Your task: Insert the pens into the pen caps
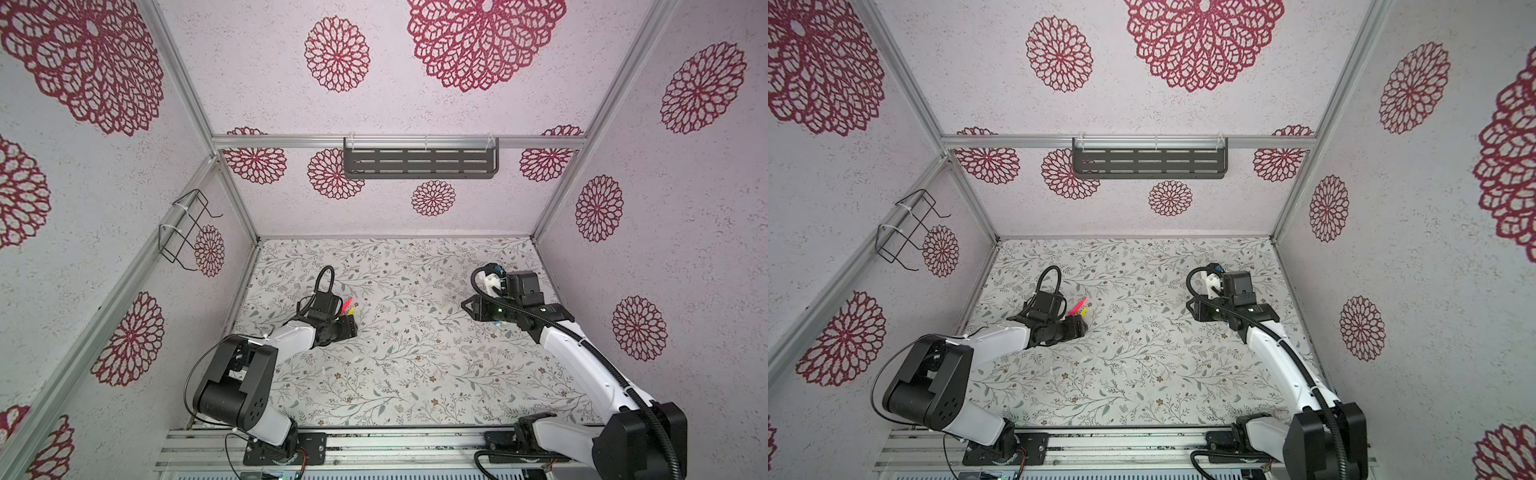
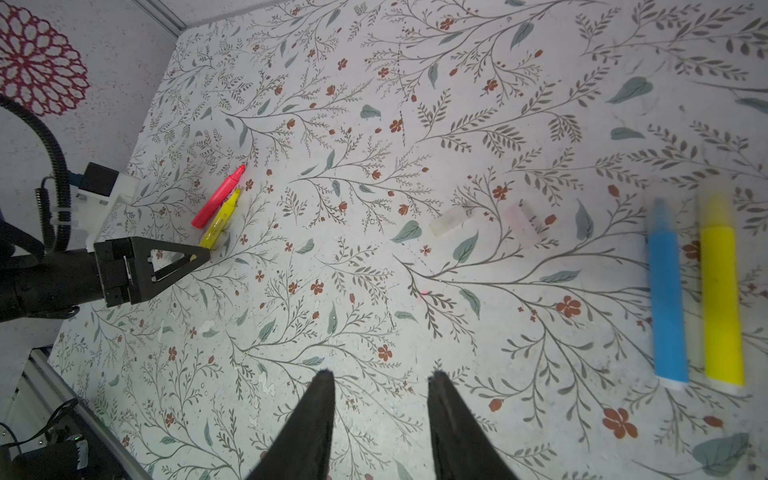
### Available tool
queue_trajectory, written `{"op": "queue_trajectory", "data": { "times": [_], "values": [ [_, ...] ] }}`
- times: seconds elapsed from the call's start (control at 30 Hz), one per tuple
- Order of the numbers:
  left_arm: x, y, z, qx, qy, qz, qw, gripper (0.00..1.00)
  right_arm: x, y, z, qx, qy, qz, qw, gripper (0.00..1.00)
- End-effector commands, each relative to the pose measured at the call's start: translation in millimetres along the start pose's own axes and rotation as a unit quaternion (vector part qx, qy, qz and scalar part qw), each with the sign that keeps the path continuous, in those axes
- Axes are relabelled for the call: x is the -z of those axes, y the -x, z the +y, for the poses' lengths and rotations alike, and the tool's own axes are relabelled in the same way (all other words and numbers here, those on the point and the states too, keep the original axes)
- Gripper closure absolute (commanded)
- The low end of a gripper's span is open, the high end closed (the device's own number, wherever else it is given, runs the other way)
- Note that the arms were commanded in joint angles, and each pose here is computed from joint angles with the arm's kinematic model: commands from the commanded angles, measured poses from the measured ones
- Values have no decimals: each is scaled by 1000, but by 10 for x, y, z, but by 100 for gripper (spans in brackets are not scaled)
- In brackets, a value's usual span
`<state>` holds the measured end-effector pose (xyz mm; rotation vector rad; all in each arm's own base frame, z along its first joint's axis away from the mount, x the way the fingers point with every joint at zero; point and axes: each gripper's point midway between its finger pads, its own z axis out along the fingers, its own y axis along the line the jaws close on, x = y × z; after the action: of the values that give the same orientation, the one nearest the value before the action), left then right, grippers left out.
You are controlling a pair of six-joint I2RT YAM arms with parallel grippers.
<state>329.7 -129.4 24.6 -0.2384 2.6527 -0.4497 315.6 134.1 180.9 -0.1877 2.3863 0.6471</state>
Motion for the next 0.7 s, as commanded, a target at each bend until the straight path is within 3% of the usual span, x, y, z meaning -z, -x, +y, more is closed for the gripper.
{"op": "queue_trajectory", "data": {
  "times": [0.0, 0.3, 0.67],
  "values": [
    [-4, 85, -31, -18, 12, -1, 1000, 26, 78, 70, 72, 0, 8, -18, 1000, 59],
    [-53, 170, 2, -48, 46, 16, 998, 36, 122, 80, 70, 3, 2, -21, 1000, 59],
    [-108, 104, 25, -67, 66, 47, 995, 40, 164, 104, 75, 5, -1, -28, 1000, 59]
  ]
}}
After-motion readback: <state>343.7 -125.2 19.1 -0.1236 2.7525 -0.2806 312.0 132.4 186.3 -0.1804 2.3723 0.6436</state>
